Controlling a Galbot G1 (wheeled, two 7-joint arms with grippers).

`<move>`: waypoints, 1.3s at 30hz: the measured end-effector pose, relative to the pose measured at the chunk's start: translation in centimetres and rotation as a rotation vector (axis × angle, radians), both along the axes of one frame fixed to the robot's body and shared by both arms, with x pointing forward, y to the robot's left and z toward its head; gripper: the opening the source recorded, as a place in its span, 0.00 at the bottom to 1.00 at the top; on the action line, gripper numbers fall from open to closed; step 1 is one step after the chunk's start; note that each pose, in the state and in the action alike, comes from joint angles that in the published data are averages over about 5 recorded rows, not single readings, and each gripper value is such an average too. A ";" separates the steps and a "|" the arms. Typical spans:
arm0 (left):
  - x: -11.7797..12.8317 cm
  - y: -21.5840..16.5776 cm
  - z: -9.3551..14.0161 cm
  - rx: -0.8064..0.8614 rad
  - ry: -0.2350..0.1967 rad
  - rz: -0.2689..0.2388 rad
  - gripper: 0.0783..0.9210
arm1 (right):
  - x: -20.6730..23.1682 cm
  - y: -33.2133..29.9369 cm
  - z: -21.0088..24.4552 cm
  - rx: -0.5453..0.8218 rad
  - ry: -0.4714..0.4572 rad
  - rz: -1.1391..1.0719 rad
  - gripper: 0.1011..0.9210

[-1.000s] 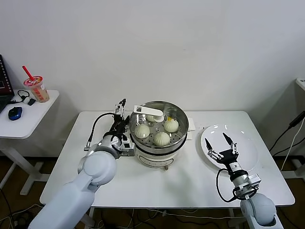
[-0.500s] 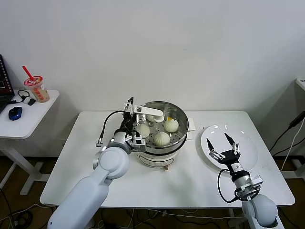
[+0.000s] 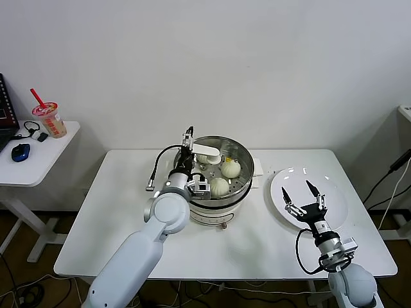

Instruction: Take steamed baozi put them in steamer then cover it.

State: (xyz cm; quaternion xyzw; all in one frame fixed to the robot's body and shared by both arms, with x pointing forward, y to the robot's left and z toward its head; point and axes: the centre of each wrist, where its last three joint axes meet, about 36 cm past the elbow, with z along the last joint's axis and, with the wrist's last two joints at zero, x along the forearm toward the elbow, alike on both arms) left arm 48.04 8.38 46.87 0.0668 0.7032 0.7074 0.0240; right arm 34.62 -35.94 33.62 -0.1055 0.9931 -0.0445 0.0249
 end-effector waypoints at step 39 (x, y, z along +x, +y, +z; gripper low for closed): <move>0.7 1.2 -1.5 0.125 -0.072 -0.017 0.12 | 0.9 -0.4 -0.8 0.003 0.000 -0.007 0.88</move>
